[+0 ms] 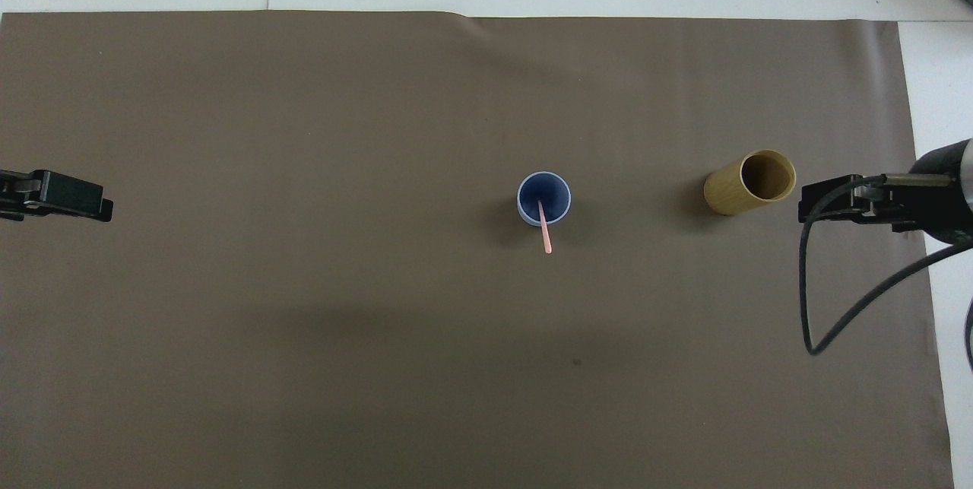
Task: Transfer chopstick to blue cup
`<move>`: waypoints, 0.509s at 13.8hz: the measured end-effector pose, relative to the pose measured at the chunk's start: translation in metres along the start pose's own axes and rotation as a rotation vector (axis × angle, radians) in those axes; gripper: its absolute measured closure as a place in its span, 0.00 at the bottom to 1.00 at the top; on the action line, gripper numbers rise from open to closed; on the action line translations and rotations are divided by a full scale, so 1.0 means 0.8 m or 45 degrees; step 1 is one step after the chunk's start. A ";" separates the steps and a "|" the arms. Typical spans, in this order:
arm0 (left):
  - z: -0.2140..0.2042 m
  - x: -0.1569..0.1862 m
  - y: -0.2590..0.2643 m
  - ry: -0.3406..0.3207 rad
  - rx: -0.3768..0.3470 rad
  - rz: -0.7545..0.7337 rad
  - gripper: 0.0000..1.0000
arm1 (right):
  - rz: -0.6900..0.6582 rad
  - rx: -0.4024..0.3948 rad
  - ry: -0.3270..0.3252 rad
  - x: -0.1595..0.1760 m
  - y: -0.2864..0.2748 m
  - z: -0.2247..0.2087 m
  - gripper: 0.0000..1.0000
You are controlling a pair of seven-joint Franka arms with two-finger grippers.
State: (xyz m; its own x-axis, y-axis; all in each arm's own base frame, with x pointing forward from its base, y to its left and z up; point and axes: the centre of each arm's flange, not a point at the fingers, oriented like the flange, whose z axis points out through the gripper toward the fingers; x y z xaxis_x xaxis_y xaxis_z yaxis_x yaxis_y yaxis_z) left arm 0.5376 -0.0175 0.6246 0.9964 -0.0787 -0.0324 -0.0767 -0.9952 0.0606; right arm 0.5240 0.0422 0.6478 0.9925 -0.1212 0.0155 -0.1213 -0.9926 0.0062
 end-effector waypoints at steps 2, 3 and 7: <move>0.000 0.000 0.000 0.000 0.000 0.000 0.00 | 0.009 0.000 -0.001 0.002 0.005 0.001 0.00; 0.000 0.000 0.000 0.000 0.000 0.000 0.00 | 0.014 0.001 0.001 0.005 0.007 0.000 0.00; 0.000 0.000 0.000 0.000 0.000 0.000 0.00 | 0.019 0.004 0.009 0.017 0.008 -0.006 0.00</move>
